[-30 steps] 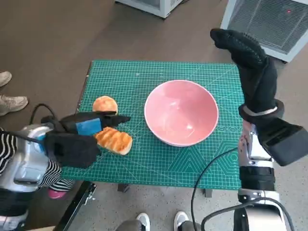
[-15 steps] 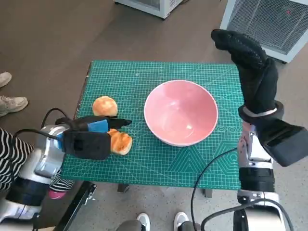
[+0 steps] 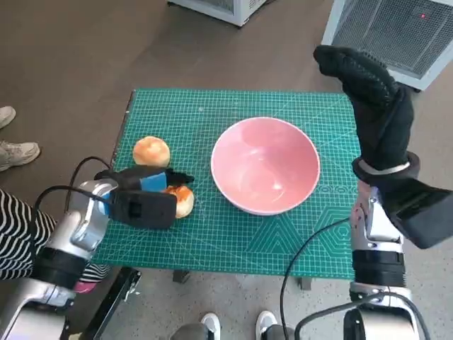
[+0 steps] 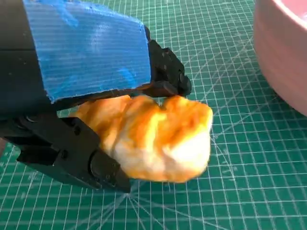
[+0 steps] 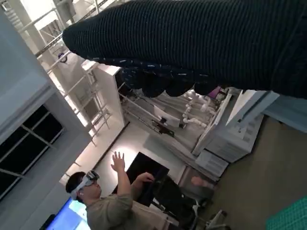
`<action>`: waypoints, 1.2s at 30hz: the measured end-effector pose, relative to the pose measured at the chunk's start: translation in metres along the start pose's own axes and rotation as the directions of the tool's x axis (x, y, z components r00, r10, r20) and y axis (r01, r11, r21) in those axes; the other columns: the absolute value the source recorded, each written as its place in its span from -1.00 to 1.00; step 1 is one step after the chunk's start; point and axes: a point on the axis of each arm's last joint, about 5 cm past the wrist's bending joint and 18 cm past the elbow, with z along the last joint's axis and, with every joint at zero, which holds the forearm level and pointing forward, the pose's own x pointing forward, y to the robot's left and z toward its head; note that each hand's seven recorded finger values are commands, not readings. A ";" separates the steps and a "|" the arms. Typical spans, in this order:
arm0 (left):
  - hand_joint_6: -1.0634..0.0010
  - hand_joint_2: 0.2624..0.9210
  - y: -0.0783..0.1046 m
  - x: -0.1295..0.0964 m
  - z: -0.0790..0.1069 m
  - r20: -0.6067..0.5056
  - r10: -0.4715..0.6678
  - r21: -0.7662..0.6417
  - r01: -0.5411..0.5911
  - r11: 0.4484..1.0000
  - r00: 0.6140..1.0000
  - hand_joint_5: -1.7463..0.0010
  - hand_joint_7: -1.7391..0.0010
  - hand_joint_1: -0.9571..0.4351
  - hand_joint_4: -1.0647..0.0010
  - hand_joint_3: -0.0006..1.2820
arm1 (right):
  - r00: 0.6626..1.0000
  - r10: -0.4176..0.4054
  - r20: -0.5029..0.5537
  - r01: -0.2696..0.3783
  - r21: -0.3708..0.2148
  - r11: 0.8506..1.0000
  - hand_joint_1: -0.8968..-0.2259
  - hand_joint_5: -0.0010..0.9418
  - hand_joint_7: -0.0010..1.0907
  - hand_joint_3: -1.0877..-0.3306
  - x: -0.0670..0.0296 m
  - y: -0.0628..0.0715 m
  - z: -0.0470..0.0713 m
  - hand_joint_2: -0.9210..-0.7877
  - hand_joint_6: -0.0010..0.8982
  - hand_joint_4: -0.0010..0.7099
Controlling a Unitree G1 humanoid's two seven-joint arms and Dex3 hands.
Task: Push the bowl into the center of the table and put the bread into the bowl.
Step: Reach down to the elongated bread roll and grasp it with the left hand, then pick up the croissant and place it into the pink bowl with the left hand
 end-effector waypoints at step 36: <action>-0.25 0.88 0.084 -0.088 0.061 0.460 0.385 -0.026 -0.421 0.907 0.800 -0.18 -0.34 0.38 -0.48 -0.88 | 1.000 -0.002 -0.008 0.002 0.000 1.000 -0.46 -0.98 0.02 -0.05 0.0004 -0.001 0.001 -1.00 -1.00 -0.51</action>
